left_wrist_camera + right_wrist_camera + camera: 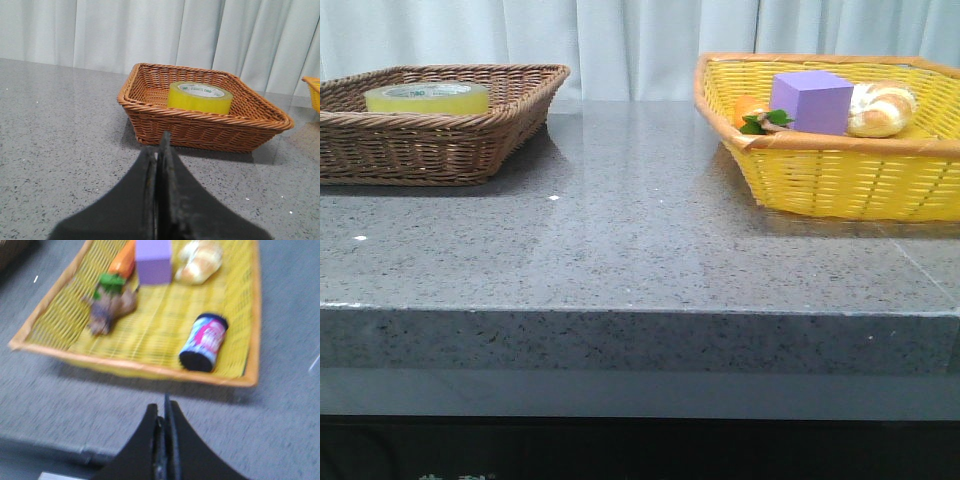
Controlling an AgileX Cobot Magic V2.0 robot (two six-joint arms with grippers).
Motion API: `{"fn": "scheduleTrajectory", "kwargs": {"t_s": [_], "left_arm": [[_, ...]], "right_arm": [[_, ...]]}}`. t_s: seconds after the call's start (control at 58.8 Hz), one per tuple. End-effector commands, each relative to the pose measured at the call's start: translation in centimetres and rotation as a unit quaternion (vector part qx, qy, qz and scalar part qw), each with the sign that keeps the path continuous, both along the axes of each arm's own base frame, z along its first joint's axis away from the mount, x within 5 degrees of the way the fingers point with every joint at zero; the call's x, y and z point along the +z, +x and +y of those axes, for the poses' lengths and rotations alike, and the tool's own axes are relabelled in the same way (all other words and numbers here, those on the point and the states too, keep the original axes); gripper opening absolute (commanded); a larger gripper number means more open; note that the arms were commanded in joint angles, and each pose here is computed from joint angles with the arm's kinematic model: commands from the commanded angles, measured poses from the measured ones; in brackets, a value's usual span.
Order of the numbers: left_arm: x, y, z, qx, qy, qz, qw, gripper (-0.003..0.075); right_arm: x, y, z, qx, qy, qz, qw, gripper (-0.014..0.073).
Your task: Transfer tape with both arms
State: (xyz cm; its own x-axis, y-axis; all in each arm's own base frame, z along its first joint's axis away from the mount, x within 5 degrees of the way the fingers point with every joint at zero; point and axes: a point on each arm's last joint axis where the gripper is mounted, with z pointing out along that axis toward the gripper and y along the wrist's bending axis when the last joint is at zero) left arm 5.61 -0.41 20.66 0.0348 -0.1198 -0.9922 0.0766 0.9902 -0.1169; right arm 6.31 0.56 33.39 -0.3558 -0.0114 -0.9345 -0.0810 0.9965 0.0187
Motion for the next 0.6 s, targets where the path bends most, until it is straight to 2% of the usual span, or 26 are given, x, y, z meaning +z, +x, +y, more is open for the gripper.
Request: {"fn": "scheduleTrajectory", "kwargs": {"t_s": [0.0,0.153,0.272,0.442,0.578], "left_arm": [[-0.4,0.0,0.0,0.001,-0.005,-0.032,0.999,-0.0020],[-0.4,0.0,0.0,0.001,-0.005,-0.032,0.999,-0.0020],[-0.4,0.0,0.0,0.001,-0.005,-0.032,0.999,-0.0020],[-0.4,0.0,0.0,0.001,-0.005,-0.032,0.999,-0.0020],[-0.4,0.0,0.0,0.001,-0.005,-0.032,0.999,-0.0020]], "right_arm": [[-0.8,-0.1,-0.3,-0.021,0.005,-0.121,0.992,-0.0069],[-5.8,-0.7,-0.4,-0.035,0.026,-0.201,0.979,-0.0069],[-9.1,-1.2,-0.5,-0.039,0.040,-0.231,0.971,-0.0069],[-11.7,-1.1,-0.5,-0.042,0.055,-0.235,0.970,-0.0069],[-12.1,-1.0,-0.5,-0.043,0.055,-0.230,0.971,-0.0069]]}}
